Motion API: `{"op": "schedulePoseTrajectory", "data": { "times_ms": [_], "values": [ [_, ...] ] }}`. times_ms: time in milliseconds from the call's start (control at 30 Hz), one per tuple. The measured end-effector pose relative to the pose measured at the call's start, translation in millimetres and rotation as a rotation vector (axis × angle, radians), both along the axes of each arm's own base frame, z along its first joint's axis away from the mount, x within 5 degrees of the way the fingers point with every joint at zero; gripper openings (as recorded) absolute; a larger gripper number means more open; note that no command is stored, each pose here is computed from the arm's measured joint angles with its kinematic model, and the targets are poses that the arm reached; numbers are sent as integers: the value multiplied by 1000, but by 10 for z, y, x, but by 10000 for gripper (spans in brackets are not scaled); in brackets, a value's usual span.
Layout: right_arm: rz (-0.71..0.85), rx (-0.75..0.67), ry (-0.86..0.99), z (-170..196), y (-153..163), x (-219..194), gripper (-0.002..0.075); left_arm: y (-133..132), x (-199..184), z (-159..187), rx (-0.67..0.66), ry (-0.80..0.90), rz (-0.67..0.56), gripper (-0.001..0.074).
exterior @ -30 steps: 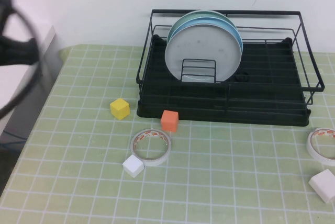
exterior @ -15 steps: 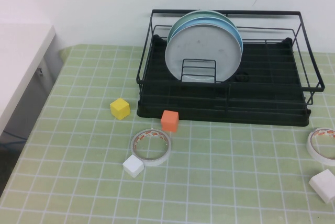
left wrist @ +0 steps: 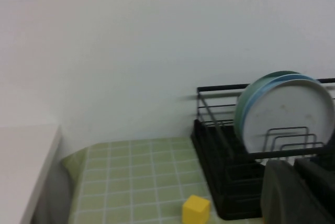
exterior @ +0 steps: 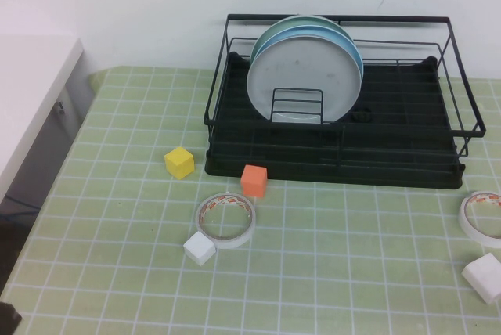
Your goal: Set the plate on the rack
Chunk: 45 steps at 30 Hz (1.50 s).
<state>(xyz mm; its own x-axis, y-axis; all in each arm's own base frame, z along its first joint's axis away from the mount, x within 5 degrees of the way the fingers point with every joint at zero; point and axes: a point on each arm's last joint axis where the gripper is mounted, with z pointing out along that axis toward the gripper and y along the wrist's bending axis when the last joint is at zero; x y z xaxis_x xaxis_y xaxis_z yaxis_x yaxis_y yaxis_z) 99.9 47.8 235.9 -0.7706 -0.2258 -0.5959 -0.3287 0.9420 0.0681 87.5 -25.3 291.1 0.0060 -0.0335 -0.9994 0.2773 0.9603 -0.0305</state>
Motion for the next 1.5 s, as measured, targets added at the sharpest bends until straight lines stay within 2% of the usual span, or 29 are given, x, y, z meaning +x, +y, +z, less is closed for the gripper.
{"op": "schedulePoseTrajectory", "data": {
  "times_ms": [200,500,600,700,767,900,1133,1400,1500],
  "values": [
    [0,2,1,0,1,-1,0,-73,-25,13,-1,-15,-85,-1],
    [0,1,2,-5,1,-2,0,-46,-90,51,-10,-58,-81,-1],
    [0,1,4,-5,0,-3,0,-2,-180,96,-10,-118,-66,-1],
    [0,1,4,-5,0,-3,0,53,-315,145,51,-220,-46,-1],
    [0,1,4,-5,0,-3,0,93,-417,135,101,-291,-25,-1],
    [0,1,4,-5,0,-3,0,146,-556,33,113,-365,2,-1],
    [-1,1,7,-8,0,-5,0,142,-449,-313,140,-269,50,-1],
    [-1,1,7,-8,0,-5,0,204,-415,-375,80,-217,116,-1],
    [-1,1,7,-8,0,-6,0,208,-416,-379,6,-200,114,-1]
  ]
}}
